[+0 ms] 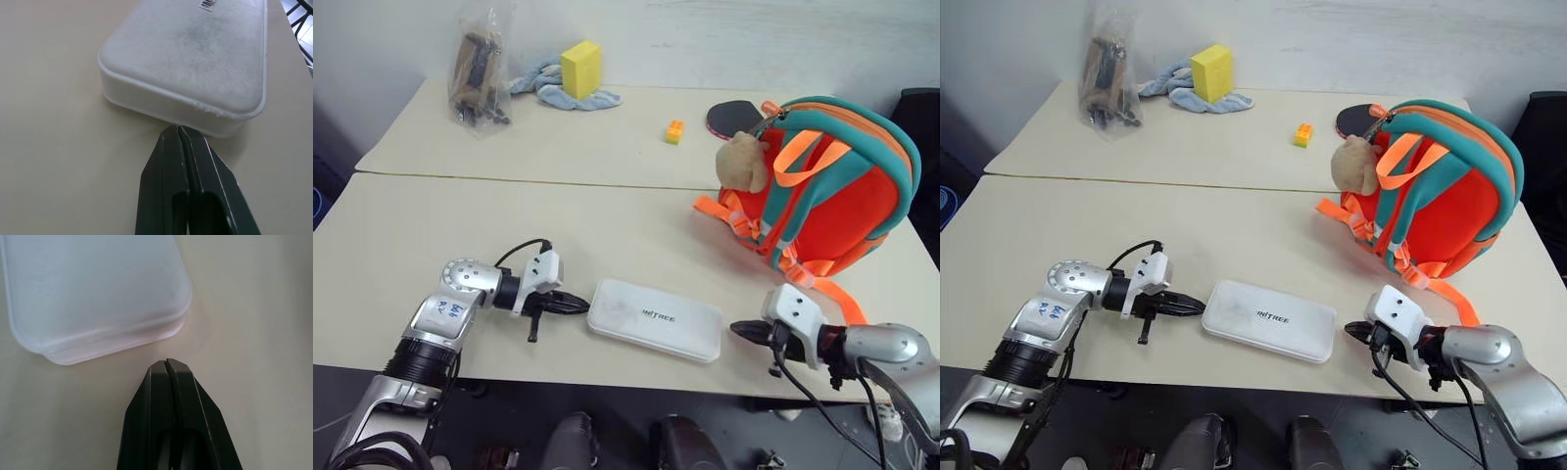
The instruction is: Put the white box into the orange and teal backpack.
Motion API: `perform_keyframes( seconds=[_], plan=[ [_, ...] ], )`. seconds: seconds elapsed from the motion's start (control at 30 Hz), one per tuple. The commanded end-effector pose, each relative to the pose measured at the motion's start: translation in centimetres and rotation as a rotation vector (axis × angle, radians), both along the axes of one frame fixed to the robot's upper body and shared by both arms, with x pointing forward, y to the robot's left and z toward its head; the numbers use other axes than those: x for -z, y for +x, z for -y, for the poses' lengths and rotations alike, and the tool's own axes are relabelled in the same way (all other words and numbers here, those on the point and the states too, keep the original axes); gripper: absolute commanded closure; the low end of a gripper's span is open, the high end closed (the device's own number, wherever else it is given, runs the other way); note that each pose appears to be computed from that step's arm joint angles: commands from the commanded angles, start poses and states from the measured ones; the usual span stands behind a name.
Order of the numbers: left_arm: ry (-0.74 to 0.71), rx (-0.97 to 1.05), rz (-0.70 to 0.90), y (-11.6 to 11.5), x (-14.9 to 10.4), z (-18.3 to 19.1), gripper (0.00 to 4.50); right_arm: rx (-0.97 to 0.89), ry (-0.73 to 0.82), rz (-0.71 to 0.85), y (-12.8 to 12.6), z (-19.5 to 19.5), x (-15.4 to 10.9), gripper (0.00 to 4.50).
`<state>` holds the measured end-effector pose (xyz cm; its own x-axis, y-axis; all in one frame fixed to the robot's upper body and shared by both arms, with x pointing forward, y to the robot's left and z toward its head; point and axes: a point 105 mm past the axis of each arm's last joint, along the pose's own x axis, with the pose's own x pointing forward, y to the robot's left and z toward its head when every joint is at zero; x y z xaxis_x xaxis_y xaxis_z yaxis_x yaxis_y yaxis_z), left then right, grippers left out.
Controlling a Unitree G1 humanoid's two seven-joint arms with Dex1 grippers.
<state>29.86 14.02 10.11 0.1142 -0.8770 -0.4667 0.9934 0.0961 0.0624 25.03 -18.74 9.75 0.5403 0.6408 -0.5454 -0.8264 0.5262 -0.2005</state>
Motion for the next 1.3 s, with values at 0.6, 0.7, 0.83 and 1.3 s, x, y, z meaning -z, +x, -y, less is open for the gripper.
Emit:
perform_keyframes(
  seconds=[0.6, 0.7, 0.83, 1.3],
  plan=[
    [-0.137, -0.285, -0.509, 0.4, -0.4, -2.3, 2.74, -0.010, -0.026, -0.009, -1.0, 0.8, 0.0, 4.50],
    [-0.205, -0.343, -0.696, 0.5, -0.9, -1.8, 1.84, -0.021, -0.016, -0.015, -1.3, 0.2, 0.5, 4.50],
    [-0.219, -0.379, -0.836, 0.3, -0.8, -1.3, 0.68, -0.036, -0.012, -0.023, -1.6, -0.4, 0.9, 4.50],
    [-0.104, -0.330, -1.095, -0.8, 2.2, 5.1, 0.03, -0.028, 0.012, -0.005, -1.0, -1.8, 1.6, 4.50]
  ],
)
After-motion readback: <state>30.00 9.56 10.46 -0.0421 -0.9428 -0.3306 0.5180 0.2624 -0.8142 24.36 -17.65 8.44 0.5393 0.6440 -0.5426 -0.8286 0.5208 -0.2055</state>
